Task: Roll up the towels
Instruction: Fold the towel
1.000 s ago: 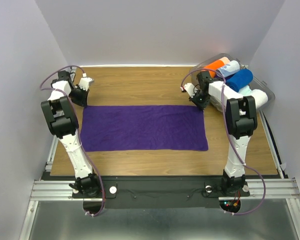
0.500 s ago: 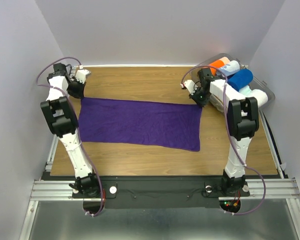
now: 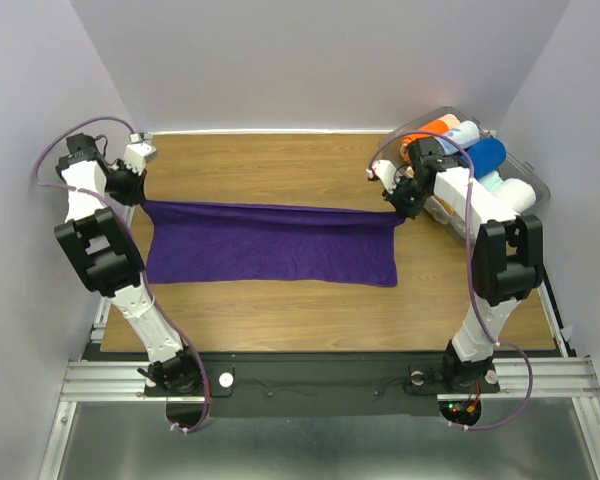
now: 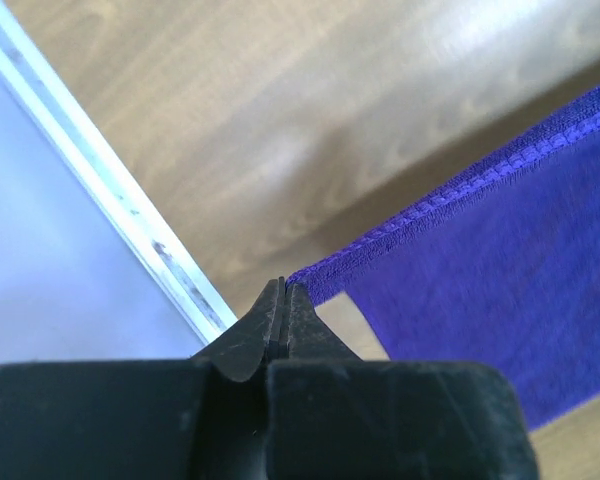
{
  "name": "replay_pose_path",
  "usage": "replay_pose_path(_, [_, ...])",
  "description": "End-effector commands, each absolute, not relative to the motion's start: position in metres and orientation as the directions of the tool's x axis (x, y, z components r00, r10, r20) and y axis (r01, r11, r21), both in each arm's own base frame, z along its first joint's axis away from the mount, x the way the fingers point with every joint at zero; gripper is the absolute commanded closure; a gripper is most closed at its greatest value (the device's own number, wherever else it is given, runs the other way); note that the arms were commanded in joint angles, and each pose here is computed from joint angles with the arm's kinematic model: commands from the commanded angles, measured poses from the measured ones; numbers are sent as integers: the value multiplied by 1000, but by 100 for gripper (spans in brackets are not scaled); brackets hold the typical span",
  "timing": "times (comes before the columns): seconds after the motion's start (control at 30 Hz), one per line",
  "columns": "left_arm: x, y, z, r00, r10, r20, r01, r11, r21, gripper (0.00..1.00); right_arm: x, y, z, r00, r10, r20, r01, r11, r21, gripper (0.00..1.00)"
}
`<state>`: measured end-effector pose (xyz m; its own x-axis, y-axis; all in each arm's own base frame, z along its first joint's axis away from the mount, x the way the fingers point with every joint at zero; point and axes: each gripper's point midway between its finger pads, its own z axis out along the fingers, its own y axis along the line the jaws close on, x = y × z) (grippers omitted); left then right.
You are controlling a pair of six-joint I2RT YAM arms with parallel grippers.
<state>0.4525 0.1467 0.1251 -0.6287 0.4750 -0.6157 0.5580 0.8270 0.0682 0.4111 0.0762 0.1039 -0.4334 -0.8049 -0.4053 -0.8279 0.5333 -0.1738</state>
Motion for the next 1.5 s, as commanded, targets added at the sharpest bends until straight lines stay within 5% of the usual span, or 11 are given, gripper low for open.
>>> replay_pose_path(0.0, [420,140,132,-586,530,-613,629,774,68,100,396,79,112,-395,-814,-425,-848,501,-172,99])
replay_pose_path(0.4, [347,134,98,-553,603,-575,706,705,61,100,350,85,91,-392,-810,-435,-881,466,-74,98])
replay_pose_path(0.73, [323,118,65,-560,617,-553,758,651,-41,100,324,90,72,-370,-836,-405,-911,413,-22,96])
replay_pose_path(1.47, [301,128,81,-482,673,-560,804,595,23,100,303,77,73,-301,-880,-368,-934,350,-73,99])
